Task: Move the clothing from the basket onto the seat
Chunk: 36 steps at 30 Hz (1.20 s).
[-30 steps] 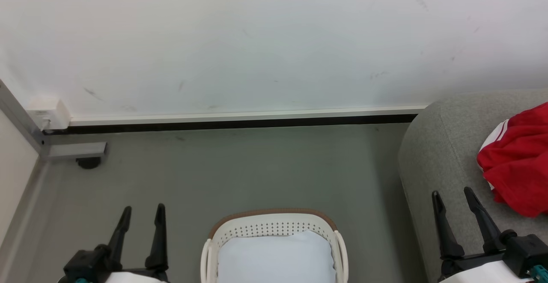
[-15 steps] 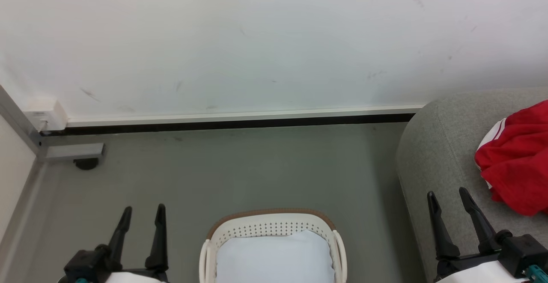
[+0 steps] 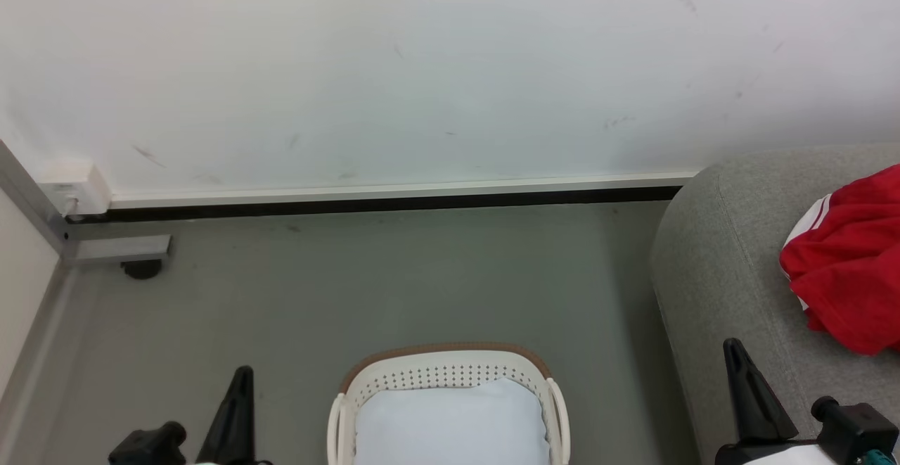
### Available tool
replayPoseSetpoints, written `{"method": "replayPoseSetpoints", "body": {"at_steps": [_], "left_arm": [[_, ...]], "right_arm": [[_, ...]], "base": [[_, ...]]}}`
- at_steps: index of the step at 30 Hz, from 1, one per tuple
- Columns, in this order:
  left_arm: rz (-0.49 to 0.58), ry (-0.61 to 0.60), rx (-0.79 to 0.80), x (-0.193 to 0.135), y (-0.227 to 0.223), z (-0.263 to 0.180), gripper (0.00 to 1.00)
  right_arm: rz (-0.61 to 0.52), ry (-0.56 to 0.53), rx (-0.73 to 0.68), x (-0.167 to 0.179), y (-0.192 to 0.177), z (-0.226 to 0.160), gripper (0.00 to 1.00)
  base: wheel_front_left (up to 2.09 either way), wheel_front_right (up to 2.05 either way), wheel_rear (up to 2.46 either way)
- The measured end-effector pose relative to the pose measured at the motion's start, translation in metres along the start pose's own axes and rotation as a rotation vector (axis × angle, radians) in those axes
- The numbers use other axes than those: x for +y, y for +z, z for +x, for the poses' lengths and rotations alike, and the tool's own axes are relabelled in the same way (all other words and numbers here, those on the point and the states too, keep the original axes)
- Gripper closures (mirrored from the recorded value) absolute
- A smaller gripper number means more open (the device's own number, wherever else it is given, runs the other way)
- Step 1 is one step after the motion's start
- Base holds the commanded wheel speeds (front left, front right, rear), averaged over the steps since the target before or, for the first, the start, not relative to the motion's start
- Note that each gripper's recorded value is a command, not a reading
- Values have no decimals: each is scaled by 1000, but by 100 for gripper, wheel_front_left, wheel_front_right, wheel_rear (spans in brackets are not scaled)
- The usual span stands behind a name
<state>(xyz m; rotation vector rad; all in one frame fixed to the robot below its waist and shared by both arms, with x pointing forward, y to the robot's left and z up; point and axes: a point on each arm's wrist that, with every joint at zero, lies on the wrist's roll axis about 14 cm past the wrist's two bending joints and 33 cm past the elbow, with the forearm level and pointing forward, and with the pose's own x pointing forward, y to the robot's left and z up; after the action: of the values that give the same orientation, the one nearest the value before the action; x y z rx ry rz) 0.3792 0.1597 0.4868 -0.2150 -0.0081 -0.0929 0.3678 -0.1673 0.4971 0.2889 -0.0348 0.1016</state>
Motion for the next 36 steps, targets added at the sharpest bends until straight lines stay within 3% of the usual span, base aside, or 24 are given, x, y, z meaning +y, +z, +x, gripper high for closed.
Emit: {"method": "replayPoseSetpoints", "body": {"at_steps": [36], "left_arm": [[-576, 119, 18, 22, 1, 2, 100]], "right_arm": [[532, -136, 13, -27, 0, 3, 100]], "base": [[0, 0, 0]]}}
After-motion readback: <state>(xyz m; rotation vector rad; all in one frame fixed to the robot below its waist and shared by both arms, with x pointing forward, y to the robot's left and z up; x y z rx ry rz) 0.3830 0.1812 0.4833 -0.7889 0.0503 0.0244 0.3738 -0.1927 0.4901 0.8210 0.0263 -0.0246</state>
